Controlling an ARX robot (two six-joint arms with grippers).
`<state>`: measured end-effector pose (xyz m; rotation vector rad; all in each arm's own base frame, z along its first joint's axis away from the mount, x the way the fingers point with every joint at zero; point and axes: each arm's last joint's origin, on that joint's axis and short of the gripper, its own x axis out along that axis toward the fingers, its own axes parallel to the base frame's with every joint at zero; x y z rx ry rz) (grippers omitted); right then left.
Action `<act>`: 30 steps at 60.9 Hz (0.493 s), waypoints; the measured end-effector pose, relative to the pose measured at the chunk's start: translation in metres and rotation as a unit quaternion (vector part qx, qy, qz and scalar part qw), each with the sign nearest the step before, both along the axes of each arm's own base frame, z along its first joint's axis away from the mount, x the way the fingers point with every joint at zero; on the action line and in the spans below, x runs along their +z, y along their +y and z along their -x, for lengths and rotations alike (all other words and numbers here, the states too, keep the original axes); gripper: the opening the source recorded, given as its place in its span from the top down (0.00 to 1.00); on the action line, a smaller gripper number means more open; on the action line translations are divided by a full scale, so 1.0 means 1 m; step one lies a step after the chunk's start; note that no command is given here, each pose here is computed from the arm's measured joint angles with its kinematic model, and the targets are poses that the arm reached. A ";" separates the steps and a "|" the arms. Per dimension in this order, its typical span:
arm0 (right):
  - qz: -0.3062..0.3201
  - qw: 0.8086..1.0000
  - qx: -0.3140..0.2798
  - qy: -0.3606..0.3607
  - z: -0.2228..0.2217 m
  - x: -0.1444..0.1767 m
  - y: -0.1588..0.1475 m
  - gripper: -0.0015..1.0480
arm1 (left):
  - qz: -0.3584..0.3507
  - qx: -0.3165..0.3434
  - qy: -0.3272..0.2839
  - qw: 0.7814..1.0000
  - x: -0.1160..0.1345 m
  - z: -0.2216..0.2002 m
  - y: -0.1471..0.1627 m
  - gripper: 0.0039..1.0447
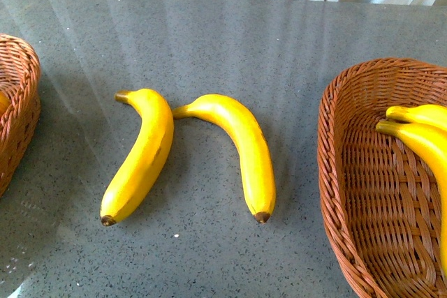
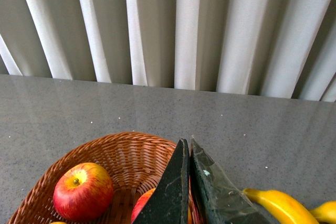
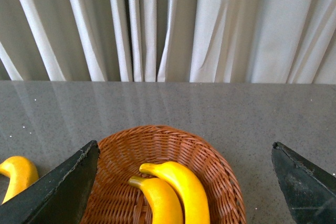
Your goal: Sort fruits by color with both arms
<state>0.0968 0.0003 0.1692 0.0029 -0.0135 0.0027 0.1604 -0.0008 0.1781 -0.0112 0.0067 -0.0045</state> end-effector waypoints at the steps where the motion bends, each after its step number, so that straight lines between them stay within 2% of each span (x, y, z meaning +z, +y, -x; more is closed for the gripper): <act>1: 0.000 1.000 0.000 0.000 0.000 0.000 0.000 0.09 | 0.000 0.000 0.000 1.000 0.000 0.002 0.000 0.99; 18: 0.000 1.000 -0.001 0.000 0.000 0.000 0.000 0.09 | 0.000 0.000 0.001 1.000 -0.014 0.018 0.000 0.99; 30: 0.000 1.000 0.000 0.000 0.000 0.000 0.000 0.09 | 0.000 0.000 -0.006 1.000 -0.010 0.028 0.000 0.99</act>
